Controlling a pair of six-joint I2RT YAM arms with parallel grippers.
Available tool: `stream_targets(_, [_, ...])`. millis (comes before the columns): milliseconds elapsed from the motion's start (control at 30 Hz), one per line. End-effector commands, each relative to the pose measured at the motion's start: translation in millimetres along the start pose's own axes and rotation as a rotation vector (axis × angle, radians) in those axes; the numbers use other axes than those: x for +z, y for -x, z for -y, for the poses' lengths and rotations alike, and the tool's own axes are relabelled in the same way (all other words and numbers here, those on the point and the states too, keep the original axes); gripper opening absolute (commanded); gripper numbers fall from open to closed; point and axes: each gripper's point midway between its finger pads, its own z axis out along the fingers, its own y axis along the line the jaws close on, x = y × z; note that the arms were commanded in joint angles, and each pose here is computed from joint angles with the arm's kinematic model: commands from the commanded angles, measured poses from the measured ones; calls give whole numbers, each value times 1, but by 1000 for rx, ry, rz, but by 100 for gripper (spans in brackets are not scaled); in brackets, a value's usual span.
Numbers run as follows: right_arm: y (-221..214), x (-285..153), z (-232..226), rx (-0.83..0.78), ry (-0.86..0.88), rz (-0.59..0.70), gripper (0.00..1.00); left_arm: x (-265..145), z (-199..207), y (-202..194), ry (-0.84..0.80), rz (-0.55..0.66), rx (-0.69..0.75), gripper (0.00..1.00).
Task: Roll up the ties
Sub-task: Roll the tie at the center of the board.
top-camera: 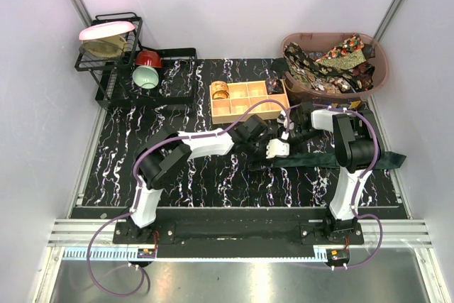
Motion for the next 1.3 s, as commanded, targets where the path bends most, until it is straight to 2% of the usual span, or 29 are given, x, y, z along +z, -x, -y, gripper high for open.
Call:
stream_targets(0, [6,-5,-8,-44,23,17,0,5,-1,-22,6,-86,14,63])
stream_targets(67, [7,-7,-14,-55,40,23,0,5,3,-27,-12,-101,16,54])
stream_targets(167, [9,-9,-20,-57,61,25,0,3,9,-30,-30,-108,19,47])
stream_targets(300, [6,-8,-27,-64,78,16,0,-3,16,-31,-53,-107,17,30])
stream_targets(367, [4,-6,-29,-64,82,8,0,-7,20,-29,-58,-102,18,25])
stream_targets(433, [0,-2,-29,-63,80,-8,0,-11,25,-30,-68,-103,16,13])
stream_targets(500, [0,1,-27,-62,77,-12,0,-13,25,-30,-66,-101,13,10])
stream_targets(567, [5,2,-24,-70,63,-4,0,-13,28,-34,-63,-109,2,23])
stream_targets(600, [6,2,-23,-72,57,-2,0,-14,26,-32,-56,-103,6,27])
stream_targets(633, [8,3,-22,-73,55,0,0,-14,26,-31,-51,-93,6,35])
stream_targets(833, [10,5,-20,-61,48,1,0,-15,20,-22,-27,-65,-15,56])
stream_targets(933, [9,6,-18,-54,44,-3,0,-16,16,-15,-14,-38,-22,59])
stream_targets(1267, [6,9,-9,-39,14,-10,0,-25,6,2,20,50,-61,59])
